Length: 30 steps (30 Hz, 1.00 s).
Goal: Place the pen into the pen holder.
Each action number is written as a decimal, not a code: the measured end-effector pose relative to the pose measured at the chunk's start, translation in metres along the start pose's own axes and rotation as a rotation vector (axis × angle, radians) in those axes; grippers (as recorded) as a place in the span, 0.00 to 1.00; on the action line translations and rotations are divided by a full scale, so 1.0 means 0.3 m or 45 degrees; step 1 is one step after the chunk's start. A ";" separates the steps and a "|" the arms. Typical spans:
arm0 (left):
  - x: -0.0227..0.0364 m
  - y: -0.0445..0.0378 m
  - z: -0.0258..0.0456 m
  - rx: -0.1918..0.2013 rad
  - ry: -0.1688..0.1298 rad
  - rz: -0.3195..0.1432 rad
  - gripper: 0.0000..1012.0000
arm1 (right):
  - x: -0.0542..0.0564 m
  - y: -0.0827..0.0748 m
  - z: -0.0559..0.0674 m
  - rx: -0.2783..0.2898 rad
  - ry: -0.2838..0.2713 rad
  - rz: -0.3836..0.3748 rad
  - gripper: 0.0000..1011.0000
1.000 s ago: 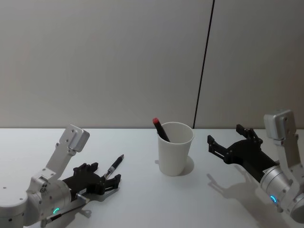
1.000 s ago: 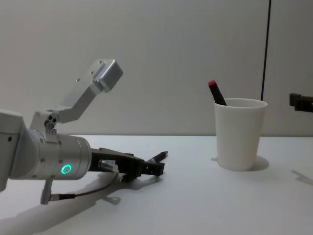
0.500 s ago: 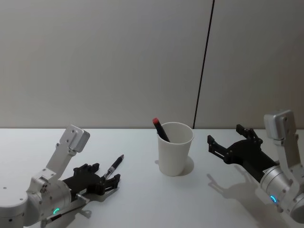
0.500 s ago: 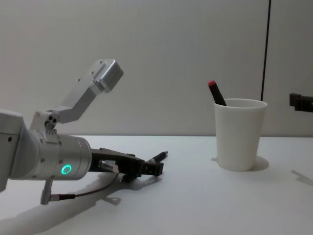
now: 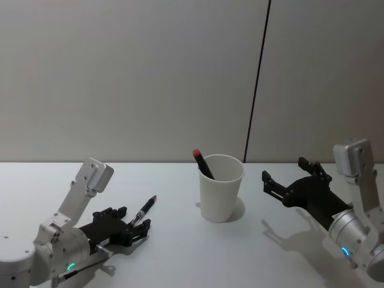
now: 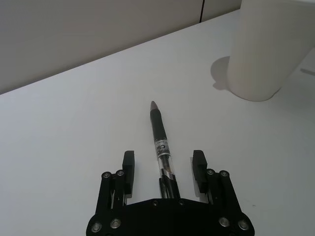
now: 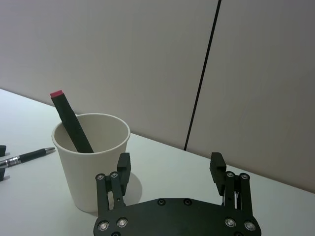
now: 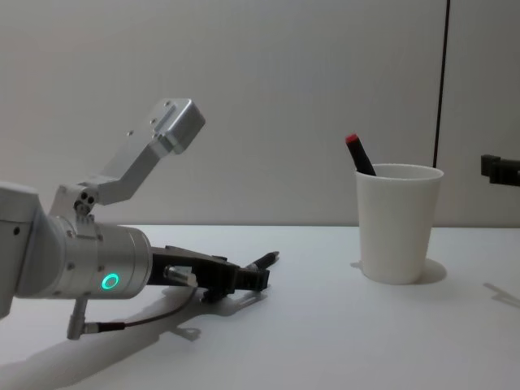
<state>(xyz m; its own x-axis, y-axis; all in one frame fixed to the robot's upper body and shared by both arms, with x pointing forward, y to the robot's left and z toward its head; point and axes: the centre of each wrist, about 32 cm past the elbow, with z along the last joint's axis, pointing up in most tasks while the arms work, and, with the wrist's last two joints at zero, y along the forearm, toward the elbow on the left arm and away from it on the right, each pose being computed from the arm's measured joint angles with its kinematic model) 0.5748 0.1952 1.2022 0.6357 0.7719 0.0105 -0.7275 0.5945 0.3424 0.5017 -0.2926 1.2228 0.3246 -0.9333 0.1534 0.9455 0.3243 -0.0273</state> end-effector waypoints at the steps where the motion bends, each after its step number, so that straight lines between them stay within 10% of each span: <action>1: 0.000 0.000 0.000 0.000 0.000 0.000 0.72 | 0.000 0.000 0.000 0.000 0.000 0.000 0.99; 30: 0.000 0.000 0.000 0.000 0.000 0.001 0.53 | 0.000 0.000 0.000 0.000 0.000 0.000 0.99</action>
<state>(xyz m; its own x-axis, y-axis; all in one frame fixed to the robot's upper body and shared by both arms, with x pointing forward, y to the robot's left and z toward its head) 0.5748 0.1952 1.2022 0.6353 0.7722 0.0108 -0.7278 0.5941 0.3426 0.5017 -0.2926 1.2229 0.3246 -0.9334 0.1533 0.9456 0.3243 -0.0273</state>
